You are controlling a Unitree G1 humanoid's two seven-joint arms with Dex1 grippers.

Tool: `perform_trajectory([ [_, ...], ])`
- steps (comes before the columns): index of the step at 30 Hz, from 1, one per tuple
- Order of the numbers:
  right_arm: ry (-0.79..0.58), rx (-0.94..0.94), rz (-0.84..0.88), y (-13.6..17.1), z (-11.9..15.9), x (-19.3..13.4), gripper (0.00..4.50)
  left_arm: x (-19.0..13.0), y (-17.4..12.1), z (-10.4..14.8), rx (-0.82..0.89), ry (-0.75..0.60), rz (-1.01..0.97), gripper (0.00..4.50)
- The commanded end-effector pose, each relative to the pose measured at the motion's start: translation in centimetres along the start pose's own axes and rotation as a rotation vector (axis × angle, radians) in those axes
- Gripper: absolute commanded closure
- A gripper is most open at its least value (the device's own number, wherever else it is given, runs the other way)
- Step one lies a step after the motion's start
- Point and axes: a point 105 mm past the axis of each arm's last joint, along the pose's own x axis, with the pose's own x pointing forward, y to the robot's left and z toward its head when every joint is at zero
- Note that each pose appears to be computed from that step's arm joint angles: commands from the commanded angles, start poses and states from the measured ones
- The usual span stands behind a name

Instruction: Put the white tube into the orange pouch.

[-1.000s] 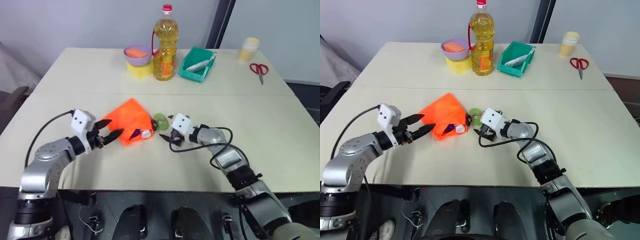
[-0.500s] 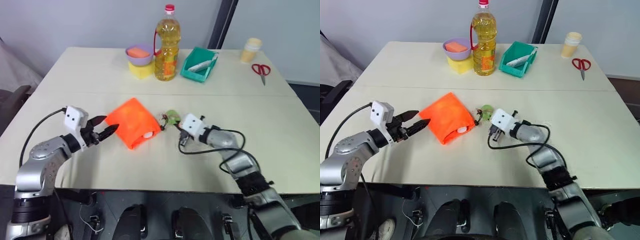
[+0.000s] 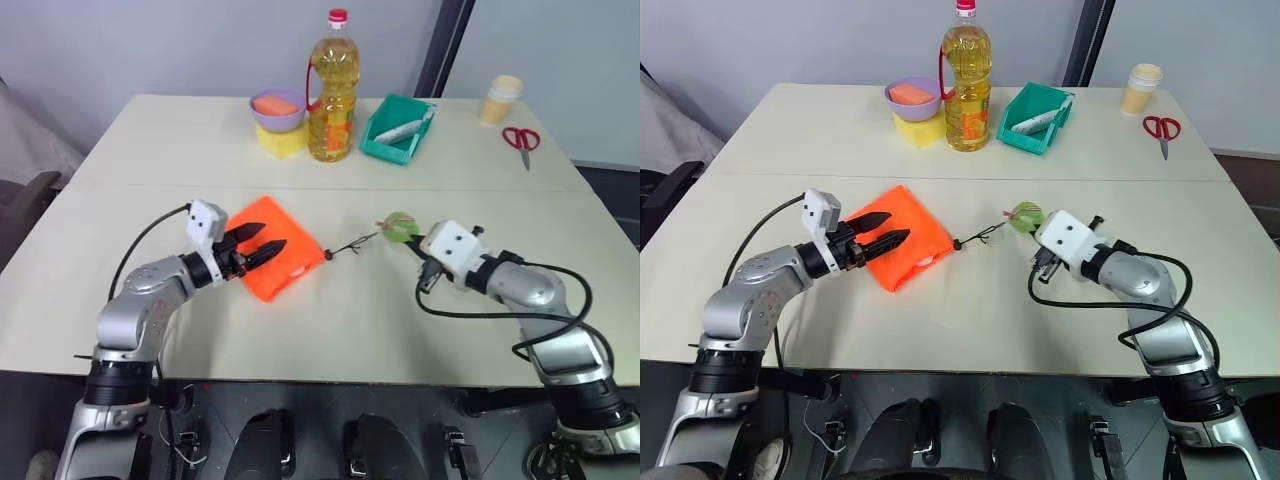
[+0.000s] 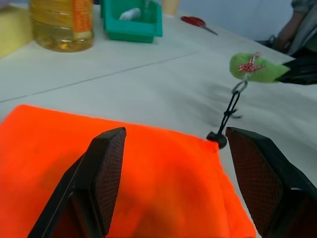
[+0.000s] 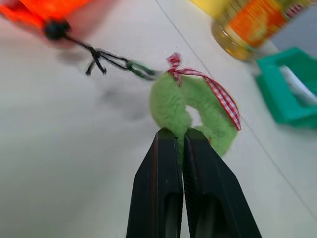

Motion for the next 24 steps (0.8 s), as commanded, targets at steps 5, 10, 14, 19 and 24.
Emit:
perform_trajectory([
  [5,0.047,-0.047,-0.141,-2.8,-0.8,-1.8,4.45,0.9,0.1,1.0,0.052,-0.014,-0.060,1.05],
  [10,0.045,-0.062,-0.165,-3.2,-0.7,-2.3,4.45,2.0,-0.3,1.3,0.073,-0.002,-0.130,1.05],
  [14,-0.024,-0.083,-0.145,-2.8,0.8,-2.3,4.45,3.6,-0.7,1.8,0.095,0.023,-0.217,1.05],
  [19,-0.101,-0.114,-0.098,-1.8,2.7,-2.1,4.45,4.4,-0.5,2.6,0.081,0.052,-0.297,1.05],
  [24,-0.169,-0.165,-0.069,-1.4,4.4,-2.2,4.45,5.0,-0.3,2.3,0.069,0.110,-0.368,1.05],
])
